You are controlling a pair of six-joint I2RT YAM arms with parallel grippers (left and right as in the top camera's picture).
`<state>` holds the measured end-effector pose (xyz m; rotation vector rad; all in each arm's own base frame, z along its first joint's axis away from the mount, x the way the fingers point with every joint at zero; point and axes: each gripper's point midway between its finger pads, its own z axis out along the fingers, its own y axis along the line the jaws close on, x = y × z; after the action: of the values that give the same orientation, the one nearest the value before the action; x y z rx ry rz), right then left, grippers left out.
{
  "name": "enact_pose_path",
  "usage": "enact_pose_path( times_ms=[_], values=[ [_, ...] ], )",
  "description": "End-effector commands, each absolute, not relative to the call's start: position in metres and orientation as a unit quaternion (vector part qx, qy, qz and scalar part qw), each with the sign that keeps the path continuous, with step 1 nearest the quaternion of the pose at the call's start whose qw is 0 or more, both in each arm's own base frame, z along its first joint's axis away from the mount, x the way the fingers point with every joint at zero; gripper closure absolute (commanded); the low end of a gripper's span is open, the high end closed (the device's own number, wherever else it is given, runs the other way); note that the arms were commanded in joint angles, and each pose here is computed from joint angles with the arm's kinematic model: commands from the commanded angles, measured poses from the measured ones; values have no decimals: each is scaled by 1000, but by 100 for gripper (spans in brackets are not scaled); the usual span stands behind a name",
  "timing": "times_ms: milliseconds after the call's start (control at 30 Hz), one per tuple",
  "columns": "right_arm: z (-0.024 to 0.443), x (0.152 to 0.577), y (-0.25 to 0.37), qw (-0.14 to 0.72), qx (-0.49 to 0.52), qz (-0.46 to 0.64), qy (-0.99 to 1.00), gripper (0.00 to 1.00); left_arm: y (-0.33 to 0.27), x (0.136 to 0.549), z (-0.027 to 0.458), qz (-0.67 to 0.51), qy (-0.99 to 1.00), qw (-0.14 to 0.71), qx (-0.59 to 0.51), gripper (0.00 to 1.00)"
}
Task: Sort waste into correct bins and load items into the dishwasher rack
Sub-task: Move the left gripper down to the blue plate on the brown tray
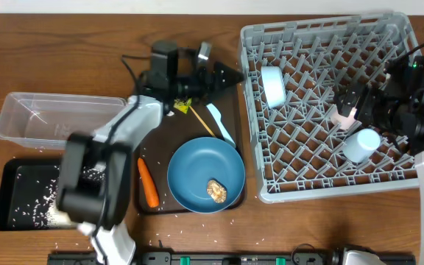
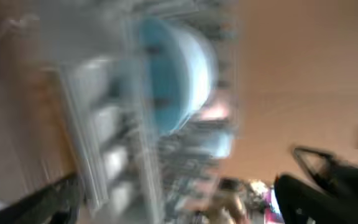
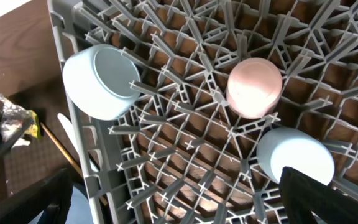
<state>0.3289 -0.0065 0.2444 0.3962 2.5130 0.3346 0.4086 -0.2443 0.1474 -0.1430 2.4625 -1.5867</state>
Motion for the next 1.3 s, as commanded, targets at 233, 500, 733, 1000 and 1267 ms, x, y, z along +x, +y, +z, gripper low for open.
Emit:
enact_pose_path(
  times_ms=[233, 500, 733, 1000, 1267],
  values=[
    [246, 329, -7, 286, 143, 126, 939, 1, -80, 367, 167, -60, 959, 272, -58, 2],
    [246, 329, -7, 287, 142, 126, 939, 1, -65, 308, 187, -43, 970, 234, -40, 2],
    [247, 330, -6, 288, 151, 131, 937, 1, -58, 276, 161, -26, 986, 154, -64, 1],
    [249, 333, -6, 294, 152, 133, 934, 1, -83, 245, 142, -57, 995, 80, -31, 6],
    [249, 334, -6, 294, 161, 136, 932, 1, -92, 221, 86, -49, 997, 44, -30, 28]
  ],
)
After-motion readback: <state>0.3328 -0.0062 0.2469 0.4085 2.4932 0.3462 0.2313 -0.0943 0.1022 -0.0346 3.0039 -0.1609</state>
